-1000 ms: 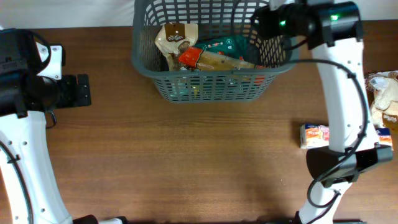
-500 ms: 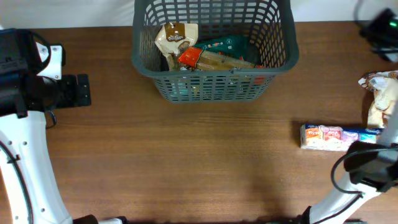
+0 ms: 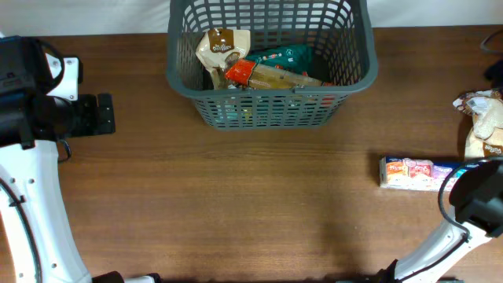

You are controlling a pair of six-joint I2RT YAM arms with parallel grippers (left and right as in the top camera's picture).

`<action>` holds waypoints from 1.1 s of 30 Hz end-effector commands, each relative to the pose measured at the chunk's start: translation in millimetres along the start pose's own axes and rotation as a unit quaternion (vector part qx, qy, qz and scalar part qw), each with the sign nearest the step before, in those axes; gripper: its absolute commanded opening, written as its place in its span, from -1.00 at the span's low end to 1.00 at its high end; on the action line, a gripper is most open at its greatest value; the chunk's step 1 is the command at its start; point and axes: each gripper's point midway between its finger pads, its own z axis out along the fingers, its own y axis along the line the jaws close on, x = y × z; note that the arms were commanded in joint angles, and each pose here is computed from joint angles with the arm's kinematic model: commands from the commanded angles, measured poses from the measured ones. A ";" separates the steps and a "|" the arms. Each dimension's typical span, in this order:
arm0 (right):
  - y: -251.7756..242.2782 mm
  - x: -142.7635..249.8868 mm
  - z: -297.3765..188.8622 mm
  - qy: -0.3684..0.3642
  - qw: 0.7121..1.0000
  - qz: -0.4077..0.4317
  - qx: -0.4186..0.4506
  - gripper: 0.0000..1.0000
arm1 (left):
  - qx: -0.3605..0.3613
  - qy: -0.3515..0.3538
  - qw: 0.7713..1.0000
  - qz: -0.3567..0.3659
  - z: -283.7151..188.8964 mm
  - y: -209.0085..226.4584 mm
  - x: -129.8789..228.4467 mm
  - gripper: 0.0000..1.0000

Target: Pack container

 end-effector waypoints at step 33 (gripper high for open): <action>-65.9 38.4 176.8 0.051 0.973 -0.213 0.078 0.41 | 0.005 -0.001 1.000 -0.009 0.0 -0.2 -1.0 0.99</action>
